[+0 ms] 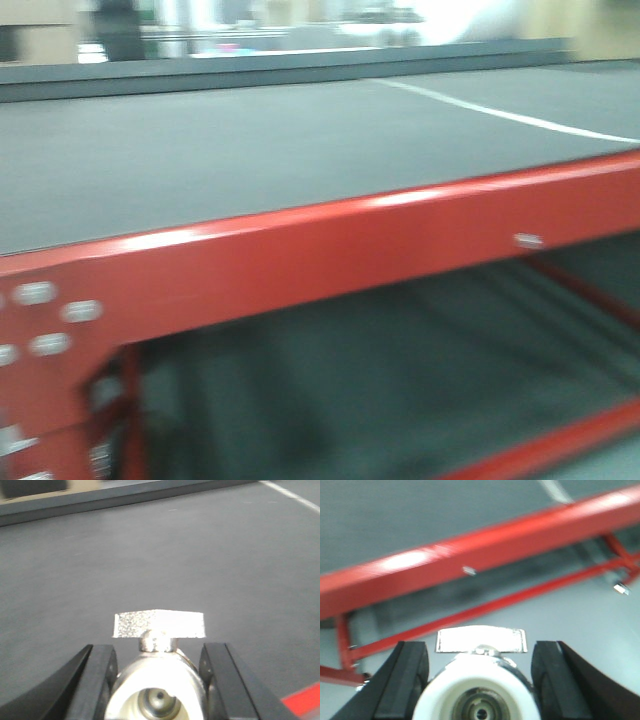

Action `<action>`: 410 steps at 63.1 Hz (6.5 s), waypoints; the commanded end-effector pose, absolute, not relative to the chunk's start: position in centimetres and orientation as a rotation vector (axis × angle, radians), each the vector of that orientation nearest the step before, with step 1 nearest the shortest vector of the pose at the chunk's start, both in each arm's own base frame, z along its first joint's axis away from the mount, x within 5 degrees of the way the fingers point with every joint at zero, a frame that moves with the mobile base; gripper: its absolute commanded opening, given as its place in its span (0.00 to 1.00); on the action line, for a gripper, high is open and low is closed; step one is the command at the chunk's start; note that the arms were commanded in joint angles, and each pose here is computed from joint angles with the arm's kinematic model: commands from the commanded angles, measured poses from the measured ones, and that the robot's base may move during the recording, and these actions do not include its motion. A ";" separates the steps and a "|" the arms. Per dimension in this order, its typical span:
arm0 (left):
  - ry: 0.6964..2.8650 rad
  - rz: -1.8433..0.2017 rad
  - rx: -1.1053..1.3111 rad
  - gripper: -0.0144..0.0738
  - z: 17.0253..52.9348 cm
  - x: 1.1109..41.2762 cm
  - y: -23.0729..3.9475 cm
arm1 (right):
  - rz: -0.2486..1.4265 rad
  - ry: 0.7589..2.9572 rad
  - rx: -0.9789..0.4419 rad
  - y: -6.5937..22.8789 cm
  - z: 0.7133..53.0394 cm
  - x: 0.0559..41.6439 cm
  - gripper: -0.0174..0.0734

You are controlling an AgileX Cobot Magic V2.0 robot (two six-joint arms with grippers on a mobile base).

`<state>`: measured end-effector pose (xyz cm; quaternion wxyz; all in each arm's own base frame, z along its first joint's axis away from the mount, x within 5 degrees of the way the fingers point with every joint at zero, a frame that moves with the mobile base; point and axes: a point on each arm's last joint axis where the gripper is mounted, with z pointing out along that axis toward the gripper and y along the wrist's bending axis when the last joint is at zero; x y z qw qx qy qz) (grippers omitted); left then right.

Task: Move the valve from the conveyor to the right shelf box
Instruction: 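Drive the base away from the conveyor holding both valves, then drive up to the steel shelf and stop before the blue bins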

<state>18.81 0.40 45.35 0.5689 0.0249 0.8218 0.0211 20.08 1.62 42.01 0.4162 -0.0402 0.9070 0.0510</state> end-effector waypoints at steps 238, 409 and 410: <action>1.856 0.053 0.051 0.04 46.4 18.6 0.4 | 0.109 2.199 -0.103 1.5 42.9 19.9 0.01; 1.814 0.055 0.049 0.04 46.7 18.8 0.5 | 0.109 2.035 -0.081 1.5 44.2 20.7 0.01; 1.810 0.053 0.048 0.04 46.7 18.8 0.4 | 0.108 2.028 -0.080 1.5 44.3 20.8 0.01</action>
